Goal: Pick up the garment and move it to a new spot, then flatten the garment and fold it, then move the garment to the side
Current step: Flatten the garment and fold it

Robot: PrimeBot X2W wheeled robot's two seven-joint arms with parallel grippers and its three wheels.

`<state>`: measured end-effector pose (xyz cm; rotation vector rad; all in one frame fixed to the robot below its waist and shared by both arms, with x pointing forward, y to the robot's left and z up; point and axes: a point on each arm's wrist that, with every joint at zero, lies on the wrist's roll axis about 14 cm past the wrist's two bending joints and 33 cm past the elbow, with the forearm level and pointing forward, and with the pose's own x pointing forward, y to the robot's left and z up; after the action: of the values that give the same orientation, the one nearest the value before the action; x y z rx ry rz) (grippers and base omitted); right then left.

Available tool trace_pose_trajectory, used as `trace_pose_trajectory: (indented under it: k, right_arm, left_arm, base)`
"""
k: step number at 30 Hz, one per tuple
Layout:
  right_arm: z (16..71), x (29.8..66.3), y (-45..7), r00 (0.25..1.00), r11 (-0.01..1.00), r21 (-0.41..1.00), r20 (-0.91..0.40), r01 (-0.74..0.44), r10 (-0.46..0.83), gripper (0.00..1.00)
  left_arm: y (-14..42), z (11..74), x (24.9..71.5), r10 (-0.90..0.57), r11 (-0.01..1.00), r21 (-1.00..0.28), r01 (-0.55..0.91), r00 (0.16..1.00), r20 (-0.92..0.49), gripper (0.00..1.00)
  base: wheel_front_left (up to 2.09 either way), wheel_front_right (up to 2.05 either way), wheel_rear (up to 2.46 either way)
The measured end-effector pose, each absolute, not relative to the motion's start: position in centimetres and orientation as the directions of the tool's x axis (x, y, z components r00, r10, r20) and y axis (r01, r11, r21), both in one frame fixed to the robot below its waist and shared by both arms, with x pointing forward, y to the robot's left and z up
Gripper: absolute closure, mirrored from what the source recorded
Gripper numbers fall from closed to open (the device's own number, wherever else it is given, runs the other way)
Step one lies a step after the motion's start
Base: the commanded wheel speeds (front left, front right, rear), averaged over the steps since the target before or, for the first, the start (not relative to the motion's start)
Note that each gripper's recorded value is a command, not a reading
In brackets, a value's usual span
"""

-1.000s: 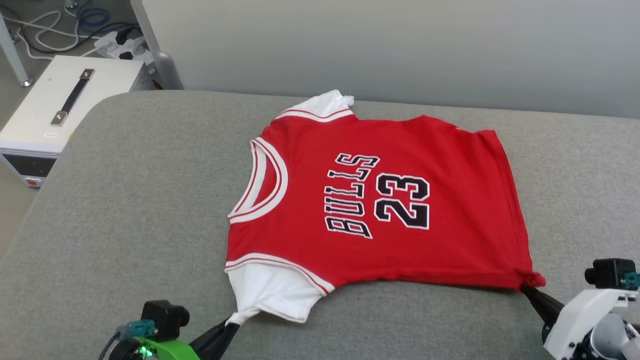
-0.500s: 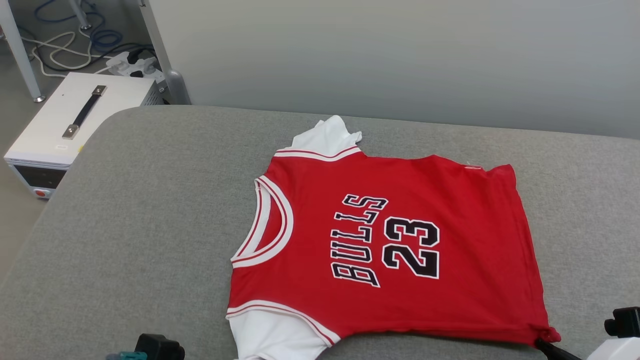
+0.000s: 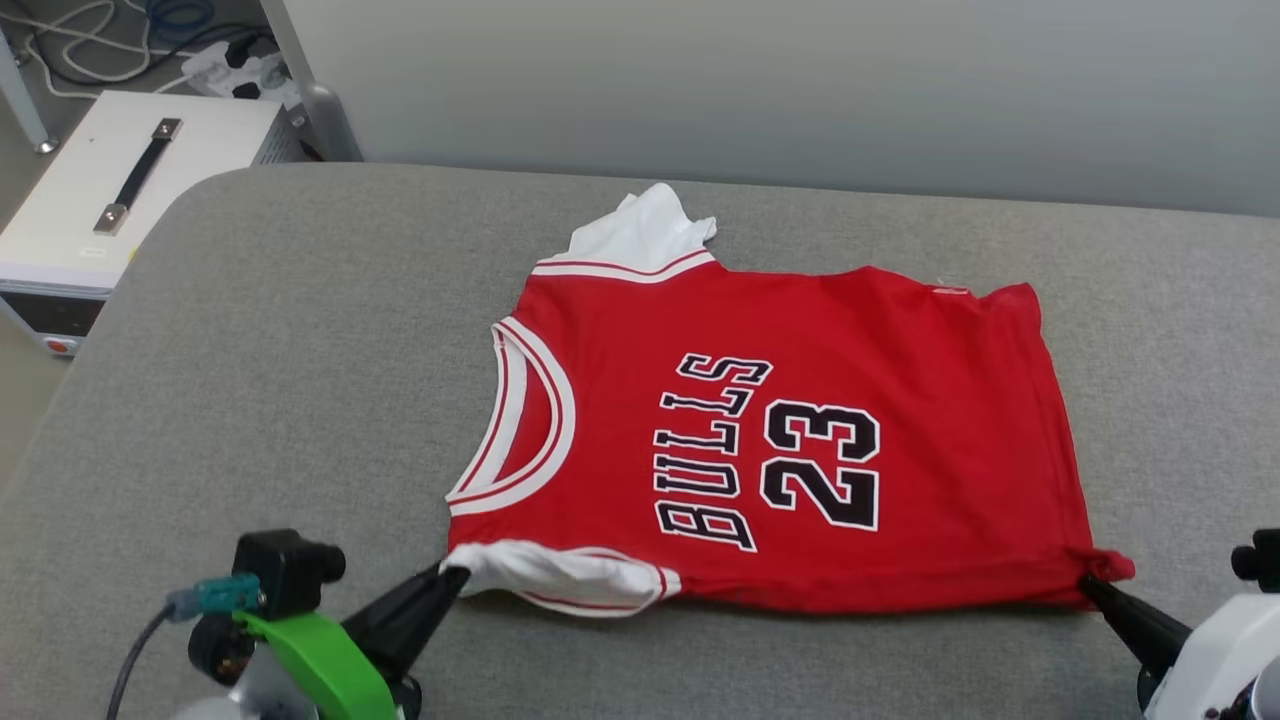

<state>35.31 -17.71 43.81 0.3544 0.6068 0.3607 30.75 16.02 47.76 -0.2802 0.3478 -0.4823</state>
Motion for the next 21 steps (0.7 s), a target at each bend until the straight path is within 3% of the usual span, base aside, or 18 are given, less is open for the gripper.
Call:
trace_pose_trajectory:
  k: [10,21]
  right_arm:
    - [43.8,39.6,-16.8,0.759,0.894,0.372,-0.499,-0.248,0.418,1.0]
    - [41.5,41.5,-17.0,0.743,0.912,0.351,-0.549,-0.211,0.383,1.0]
  left_arm:
    - [17.2,48.0,37.3,-0.442,0.88,-0.304,0.365,0.863,-0.244,1.0]
    - [18.1,45.1,41.5,-0.406,0.904,-0.276,0.326,0.857,-0.318,1.0]
  base:
    - [0.0,0.0,0.0]
    - [0.0,0.0,0.0]
